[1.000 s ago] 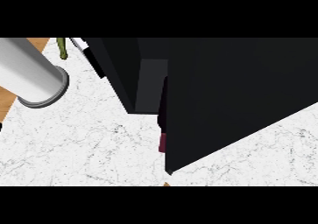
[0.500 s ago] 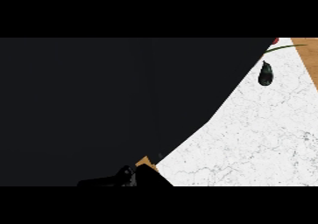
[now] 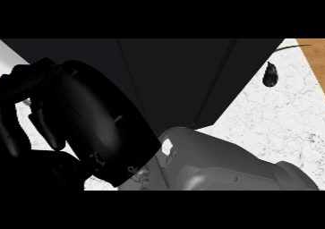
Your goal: Pick up the wine, place it into the cabinet and close the cabinet
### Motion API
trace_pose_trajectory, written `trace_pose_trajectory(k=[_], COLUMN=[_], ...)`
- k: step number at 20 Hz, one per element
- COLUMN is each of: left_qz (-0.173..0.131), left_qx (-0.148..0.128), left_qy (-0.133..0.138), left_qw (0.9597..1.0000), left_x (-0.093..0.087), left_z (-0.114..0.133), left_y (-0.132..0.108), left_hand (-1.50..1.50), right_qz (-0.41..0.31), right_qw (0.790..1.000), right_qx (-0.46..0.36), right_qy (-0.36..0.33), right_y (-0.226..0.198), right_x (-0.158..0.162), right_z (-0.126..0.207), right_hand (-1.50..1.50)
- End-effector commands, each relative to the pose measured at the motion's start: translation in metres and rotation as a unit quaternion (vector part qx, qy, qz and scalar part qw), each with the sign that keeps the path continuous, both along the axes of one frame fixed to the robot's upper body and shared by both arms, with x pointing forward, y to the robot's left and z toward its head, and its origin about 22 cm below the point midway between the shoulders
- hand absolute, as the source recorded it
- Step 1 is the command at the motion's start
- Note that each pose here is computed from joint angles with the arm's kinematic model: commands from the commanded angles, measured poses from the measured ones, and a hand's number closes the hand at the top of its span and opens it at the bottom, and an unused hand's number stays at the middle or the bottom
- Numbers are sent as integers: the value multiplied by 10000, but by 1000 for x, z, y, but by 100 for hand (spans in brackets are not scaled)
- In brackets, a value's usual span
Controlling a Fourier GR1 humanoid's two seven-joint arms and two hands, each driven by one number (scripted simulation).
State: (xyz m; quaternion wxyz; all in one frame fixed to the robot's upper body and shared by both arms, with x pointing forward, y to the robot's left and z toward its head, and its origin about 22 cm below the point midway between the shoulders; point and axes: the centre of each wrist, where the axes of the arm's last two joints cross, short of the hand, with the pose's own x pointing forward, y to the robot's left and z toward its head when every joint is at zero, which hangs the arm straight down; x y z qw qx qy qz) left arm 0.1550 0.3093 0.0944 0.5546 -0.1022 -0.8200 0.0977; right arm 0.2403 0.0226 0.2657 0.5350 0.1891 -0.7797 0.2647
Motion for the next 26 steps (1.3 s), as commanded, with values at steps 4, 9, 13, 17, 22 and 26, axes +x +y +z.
trace_pose_trajectory(k=[4, 9, 13, 17, 22, 26], left_qz=[133, 139, 141, 49, -32, 3], left_qx=[80, 46, 176, 72, 91, 84], left_qy=[-101, -22, -35, 22, -125, -8], left_qw=[9998, 9999, 9997, 10000, 9999, 10000], left_x=[4, 9, 13, 2, 10, 18], left_z=[-4, -8, 17, -5, 2, 10], left_y=[-6, -18, 5, -5, -7, -2], left_hand=[-150, -150, -150, -150, -150, -150], right_qz=[-513, -520, -762, -898, -1114, -1170], right_qw=[9984, 9984, 9968, 9957, 9923, 9906], right_qx=[-201, -159, -240, -219, -510, -621], right_qy=[-134, 127, 47, 12, -166, -346], right_y=[2, -6, -10, -42, -52, -64], right_x=[64, 94, 118, 142, 154, 160], right_z=[0, -9, -23, -23, -38, -39], right_hand=[150, 150, 150, 150, 150, 150])
